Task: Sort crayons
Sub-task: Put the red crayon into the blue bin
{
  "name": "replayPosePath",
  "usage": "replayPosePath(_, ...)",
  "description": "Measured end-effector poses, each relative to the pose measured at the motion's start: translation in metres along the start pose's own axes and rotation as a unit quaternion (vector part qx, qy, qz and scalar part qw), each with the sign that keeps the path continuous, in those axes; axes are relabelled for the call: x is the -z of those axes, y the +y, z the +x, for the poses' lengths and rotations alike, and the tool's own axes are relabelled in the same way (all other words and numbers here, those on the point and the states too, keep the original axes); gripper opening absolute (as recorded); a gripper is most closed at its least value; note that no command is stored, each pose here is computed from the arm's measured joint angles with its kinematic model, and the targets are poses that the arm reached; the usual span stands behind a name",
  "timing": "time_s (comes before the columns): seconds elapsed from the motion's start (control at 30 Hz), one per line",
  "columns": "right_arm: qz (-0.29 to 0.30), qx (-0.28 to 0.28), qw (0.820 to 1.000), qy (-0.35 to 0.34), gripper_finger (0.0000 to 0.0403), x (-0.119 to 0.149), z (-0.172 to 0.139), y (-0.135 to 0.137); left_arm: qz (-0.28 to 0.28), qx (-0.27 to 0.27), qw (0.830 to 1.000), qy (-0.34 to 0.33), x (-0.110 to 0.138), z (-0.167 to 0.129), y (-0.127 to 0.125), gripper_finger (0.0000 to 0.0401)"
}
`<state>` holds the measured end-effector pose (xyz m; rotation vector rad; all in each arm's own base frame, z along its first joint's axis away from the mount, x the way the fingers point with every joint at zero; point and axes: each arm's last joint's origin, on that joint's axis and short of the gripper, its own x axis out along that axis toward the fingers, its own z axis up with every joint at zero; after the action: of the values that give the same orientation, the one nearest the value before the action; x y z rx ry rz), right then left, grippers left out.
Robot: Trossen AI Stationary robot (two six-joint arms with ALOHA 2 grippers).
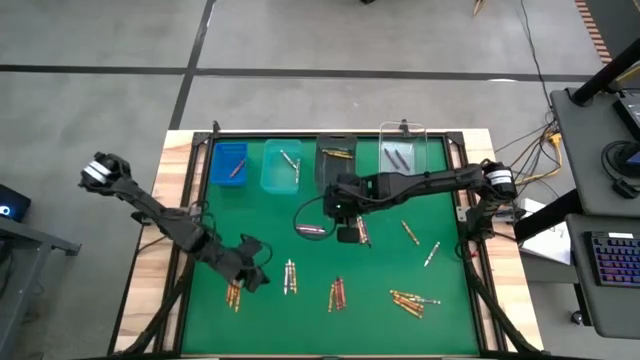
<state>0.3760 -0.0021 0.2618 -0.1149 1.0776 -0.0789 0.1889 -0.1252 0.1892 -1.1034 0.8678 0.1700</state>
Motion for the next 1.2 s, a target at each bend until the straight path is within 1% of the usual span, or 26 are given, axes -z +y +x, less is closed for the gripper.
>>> replayPosePath(0.07, -0.003, -0.002, 1.000, 0.002, 0.0075, 0.000, 0.000, 0.003, -0.012, 0.001, 1.000, 0.016, 0.010, -0.001, -0.008, 0.0073)
replayPosePath(0.13, -0.007, -0.003, 1.000, 0.004, 0.0077, 0.001, 0.000, 0.005, -0.018, -0.022, 0.999, 0.032, 0.019, -0.002, -0.015, 0.0069)
replayPosePath(0.2, -0.006, -0.005, 1.000, 0.010, 0.0077, 0.002, 0.000, 0.008, -0.023, -0.068, 0.996, 0.043, 0.028, -0.004, -0.020, 0.0066)
replayPosePath(0.27, -0.002, -0.007, 1.000, 0.020, 0.0076, 0.004, 0.000, 0.011, -0.026, -0.132, 0.990, 0.047, 0.035, -0.009, -0.023, 0.0064)
replayPosePath(0.33, 0.001, -0.009, 0.999, 0.032, 0.0073, 0.008, 0.000, 0.014, -0.023, -0.198, 0.979, 0.045, 0.041, -0.015, -0.027, 0.0062)
replayPosePath(0.43, 0.002, -0.012, 0.999, 0.046, 0.0070, 0.012, -0.001, 0.021, -0.012, -0.288, 0.957, 0.034, 0.047, -0.021, -0.031, 0.0058)
replayPosePath(0.53, 0.001, -0.017, 0.998, 0.054, 0.0072, 0.015, 0.000, 0.030, -0.021, -0.336, 0.941, 0.039, 0.051, -0.020, -0.032, 0.0051)
replayPosePath(0.63, -0.008, -0.021, 0.998, 0.061, 0.0075, 0.018, 0.000, 0.039, -0.030, -0.353, 0.934, 0.052, 0.054, -0.014, -0.029, 0.0043)
replayPosePath(0.73, -0.016, -0.026, 0.998, 0.061, 0.0077, 0.020, -0.001, 0.047, -0.027, -0.368, 0.928, 0.050, 0.056, -0.010, -0.024, 0.0039)
replayPosePath(0.93, -0.023, -0.032, 0.998, 0.059, 0.0071, 0.020, -0.003, 0.059, -0.038, -0.386, 0.921, 0.031, 0.056, -0.006, -0.011, 0.0038)
replayPosePath(1.0, -0.022, -0.033, 0.998, 0.058, 0.0069, 0.020, -0.003, 0.062, -0.048, -0.387, 0.921, 0.019, 0.057, -0.004, -0.004, 0.0038)
replayPosePath(1.1, -0.019, -0.035, 0.998, 0.058, 0.0068, 0.021, -0.004, 0.065, -0.065, -0.377, 0.924, 0.001, 0.058, 0.001, 0.003, 0.0038)
replayPosePath(1.2, -0.017, -0.035, 0.998, 0.057, 0.0068, 0.021, -0.004, 0.067, -0.067, -0.370, 0.926, -0.008, 0.058, 0.004, 0.008, 0.0038)
